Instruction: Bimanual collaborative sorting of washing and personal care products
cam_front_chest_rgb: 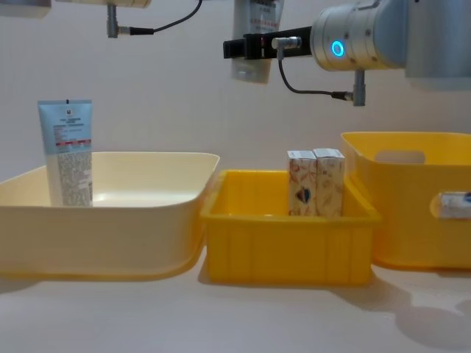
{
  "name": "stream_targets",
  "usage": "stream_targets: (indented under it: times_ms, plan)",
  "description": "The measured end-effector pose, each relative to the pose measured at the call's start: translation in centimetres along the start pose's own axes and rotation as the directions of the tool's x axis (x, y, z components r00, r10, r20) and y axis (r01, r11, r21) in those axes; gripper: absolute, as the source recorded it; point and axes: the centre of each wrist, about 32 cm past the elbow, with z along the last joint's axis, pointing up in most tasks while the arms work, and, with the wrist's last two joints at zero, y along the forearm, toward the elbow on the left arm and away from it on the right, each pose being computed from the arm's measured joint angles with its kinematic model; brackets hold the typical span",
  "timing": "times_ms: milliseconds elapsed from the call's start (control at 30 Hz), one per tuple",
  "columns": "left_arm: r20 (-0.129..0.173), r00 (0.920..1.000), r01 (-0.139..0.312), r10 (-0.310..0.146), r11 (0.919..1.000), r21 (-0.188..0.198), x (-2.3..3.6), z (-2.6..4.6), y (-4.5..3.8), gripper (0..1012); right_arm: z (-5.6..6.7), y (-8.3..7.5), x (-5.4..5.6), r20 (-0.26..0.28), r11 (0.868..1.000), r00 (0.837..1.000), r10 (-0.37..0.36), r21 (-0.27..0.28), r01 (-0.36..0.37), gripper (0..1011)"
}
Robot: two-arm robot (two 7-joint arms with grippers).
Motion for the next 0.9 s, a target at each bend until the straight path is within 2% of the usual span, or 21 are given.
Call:
stream_targets:
  times_ms: [467,767,867,900]
  plan:
    - [0.000,1.0000,-0.001,0.001,1.0000,0.000,0.02,-0.02,0.04,292,0.00,0.00,0.00,0.000,1.000,1.000,0.000,0.000,0.000,660]
    - [0.000,1.0000,-0.001,0.001,1.0000,0.001,0.02,-0.02,0.04,574,0.00,-0.01,0.01,0.000,1.000,1.000,-0.001,0.000,0.001,660]
    - [0.000,1.0000,-0.001,0.001,1.0000,0.001,0.02,-0.02,0.04,633,0.01,-0.02,0.03,0.000,1.000,1.000,-0.001,0.000,0.001,660]
    - [0.000,1.0000,-0.001,0.001,1.0000,0.001,0.02,-0.02,0.04,694,0.02,-0.03,0.03,0.001,1.000,1.000,-0.002,0.001,0.002,660]
